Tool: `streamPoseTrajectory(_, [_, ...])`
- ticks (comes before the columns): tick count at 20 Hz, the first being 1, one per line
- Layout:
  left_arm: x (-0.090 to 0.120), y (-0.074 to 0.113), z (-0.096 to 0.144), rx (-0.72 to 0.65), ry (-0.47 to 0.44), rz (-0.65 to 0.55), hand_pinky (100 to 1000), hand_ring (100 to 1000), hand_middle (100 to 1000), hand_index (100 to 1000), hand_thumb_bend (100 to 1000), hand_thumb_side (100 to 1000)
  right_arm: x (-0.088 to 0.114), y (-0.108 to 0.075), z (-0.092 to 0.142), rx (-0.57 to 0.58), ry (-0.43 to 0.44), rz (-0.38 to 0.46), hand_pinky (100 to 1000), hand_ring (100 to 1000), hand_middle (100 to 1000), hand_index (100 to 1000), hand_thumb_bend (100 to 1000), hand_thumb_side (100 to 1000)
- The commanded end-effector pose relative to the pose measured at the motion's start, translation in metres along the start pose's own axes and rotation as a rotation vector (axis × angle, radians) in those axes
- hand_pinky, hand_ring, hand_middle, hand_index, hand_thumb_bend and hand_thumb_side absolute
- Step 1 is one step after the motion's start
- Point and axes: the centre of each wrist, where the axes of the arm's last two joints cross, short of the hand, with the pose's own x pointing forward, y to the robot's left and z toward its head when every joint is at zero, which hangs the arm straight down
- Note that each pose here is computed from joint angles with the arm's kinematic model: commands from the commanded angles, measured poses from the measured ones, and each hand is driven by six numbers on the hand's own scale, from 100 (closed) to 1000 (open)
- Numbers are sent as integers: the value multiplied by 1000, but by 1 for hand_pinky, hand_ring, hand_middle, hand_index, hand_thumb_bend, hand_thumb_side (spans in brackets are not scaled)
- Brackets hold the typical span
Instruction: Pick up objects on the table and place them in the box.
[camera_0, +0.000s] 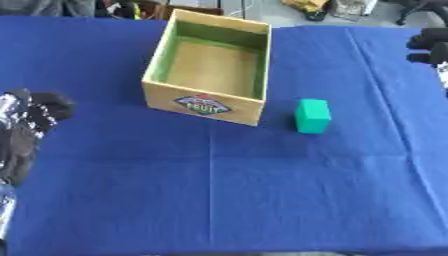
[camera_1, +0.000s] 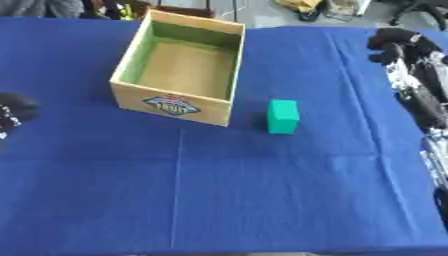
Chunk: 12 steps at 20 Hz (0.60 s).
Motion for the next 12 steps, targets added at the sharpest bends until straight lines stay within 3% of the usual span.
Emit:
streamPoseTrajectory(1, [6,3,-1,-3,-15,-13,839,774,611,683,399,1000,8,-18,-14,126,-46,108,783,832,772,850,142,545])
streamPoseTrajectory(6, [5,2,-1,-7,-13,-10,839,774,611,683,398,1000,6,-22,-31,261,-83,189,794,849,795,862,248,515])
streamPoseTrajectory(12, [4,0,-2,-13,-12,-8,839,773,610,683,398,1000,-1,-16,-46,409,-103,282,802,866,816,874,453,511])
